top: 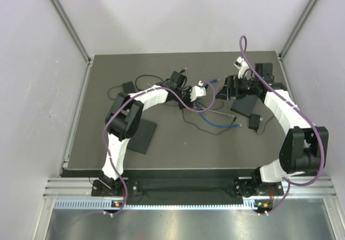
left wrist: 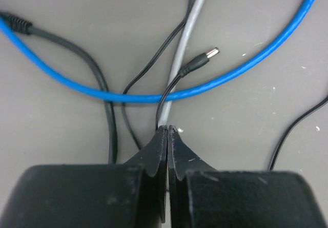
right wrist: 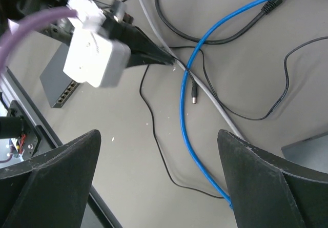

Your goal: Insert the plug into the switch port

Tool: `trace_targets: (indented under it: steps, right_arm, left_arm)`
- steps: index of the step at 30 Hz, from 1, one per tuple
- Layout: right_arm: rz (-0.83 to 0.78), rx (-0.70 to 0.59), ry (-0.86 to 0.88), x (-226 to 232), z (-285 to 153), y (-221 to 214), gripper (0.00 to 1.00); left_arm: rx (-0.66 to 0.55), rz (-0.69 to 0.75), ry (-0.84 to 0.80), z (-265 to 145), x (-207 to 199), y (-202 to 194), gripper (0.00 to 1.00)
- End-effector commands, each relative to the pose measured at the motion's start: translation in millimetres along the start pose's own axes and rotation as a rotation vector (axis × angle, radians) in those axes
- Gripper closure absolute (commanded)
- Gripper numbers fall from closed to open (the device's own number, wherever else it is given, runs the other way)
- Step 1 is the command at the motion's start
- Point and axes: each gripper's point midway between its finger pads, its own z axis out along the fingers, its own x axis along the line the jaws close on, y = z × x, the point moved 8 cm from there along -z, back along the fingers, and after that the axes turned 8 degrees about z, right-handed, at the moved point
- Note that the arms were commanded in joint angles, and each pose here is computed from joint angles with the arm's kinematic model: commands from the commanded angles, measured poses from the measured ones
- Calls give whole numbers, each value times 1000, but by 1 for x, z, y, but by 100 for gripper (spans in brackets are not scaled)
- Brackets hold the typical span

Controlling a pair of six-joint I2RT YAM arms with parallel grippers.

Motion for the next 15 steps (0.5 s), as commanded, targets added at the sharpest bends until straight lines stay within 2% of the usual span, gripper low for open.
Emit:
trace_targets:
  steps: [1, 3, 4, 5, 6, 7, 9, 10, 13, 15]
  right_arm:
    - [-32, -34, 9, -1, -3, 17, 5]
    - [-27, -28, 13, -3, -1, 18, 1]
    - [-27, -26, 12, -3, 0, 18, 0]
    - [-25, -26, 12, -3, 0, 18, 0]
    - [-55, -23, 18, -3, -1, 17, 0]
    - [-55, -22, 14, -4, -1, 17, 0]
    - [-56, -19, 11, -4, -1, 15, 0]
    - [-57, -20, 10, -5, -2, 14, 1]
    - [-50, -14, 11, -5, -1, 11, 0]
    - [-46, -11, 17, -5, -2, 9, 0]
  left_arm:
    - [-104, 38, 101, -38, 26, 40, 100]
    - [-82, 67, 71, -41, 22, 39, 100]
    - [-81, 77, 56, -41, 21, 39, 92]
    - [-97, 95, 40, -41, 20, 41, 78]
    - [-102, 104, 32, -42, 19, 41, 70]
    - [-115, 118, 31, -42, 18, 41, 63]
    - [-168, 139, 11, -44, 11, 41, 57]
    - [-197, 157, 6, -42, 6, 37, 48]
    - [-251, 203, 11, -40, 8, 42, 45]
    - [-250, 208, -15, -32, 9, 38, 50]
